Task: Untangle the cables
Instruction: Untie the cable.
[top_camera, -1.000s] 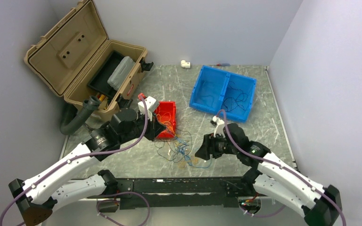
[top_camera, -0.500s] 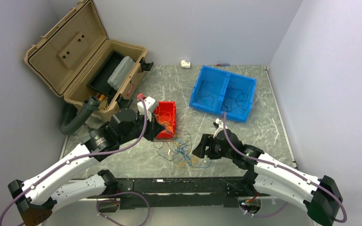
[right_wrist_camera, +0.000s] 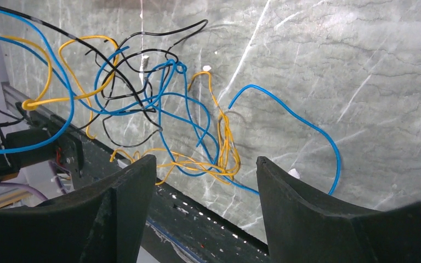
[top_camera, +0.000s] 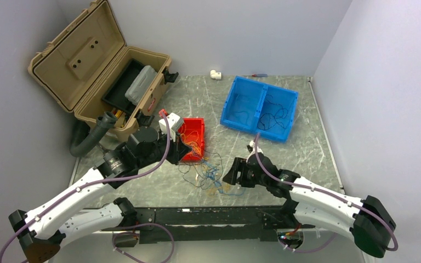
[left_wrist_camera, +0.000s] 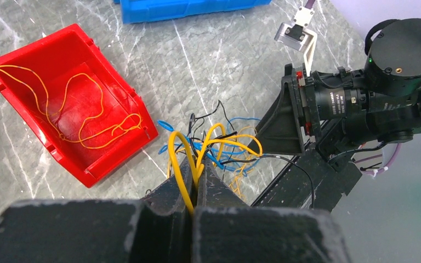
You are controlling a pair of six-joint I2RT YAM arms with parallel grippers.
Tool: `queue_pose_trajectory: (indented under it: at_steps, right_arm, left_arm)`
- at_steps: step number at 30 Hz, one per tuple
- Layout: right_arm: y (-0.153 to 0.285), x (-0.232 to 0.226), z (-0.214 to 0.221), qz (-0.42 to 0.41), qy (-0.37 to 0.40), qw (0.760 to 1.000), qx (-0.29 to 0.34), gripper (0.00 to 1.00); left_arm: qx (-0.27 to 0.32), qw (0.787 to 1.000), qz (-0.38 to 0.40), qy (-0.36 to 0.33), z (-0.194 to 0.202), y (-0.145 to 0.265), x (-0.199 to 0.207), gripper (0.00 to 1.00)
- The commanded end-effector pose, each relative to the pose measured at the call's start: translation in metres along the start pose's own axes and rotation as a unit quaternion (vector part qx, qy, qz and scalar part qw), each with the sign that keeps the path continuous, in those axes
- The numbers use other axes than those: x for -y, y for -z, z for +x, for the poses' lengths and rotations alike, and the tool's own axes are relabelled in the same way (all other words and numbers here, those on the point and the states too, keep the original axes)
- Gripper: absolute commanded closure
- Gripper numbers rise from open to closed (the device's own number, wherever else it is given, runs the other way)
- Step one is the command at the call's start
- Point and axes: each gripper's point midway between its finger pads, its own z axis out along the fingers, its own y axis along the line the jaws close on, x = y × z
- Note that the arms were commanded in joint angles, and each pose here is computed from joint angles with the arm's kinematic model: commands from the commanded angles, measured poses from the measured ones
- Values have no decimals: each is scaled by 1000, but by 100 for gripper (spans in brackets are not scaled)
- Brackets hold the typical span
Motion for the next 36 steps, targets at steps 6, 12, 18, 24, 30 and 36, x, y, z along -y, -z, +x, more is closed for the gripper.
queue_pose_trajectory:
  at_steps: [6, 12, 18, 24, 30, 36]
  right_arm:
    - [-16, -6, 4, -22, -20, 1000, 0, 36]
    - [-26, -6, 12, -25, -19, 999, -13, 41]
    - [-29, -9, 14, -27, -9, 999, -22, 66]
    - [-15, -11, -2, -3, 13, 1000, -1, 100]
    - [19, -3, -53, 82, 32, 993, 78, 100]
    - [83, 26, -119, 187, 3, 965, 185, 100]
  left_arm:
    - [22, 1000, 5, -4, -9, 2, 3, 100]
    - [19, 1000, 3, -4, -8, 1, 2, 100]
    - [21, 1000, -2, -4, -7, 3, 0, 100]
    - [21, 1000, -9, -1, -4, 6, -3, 100]
    - [25, 999, -45, 6, -4, 12, -16, 100]
    - [38, 989, -140, 33, -6, 35, -47, 100]
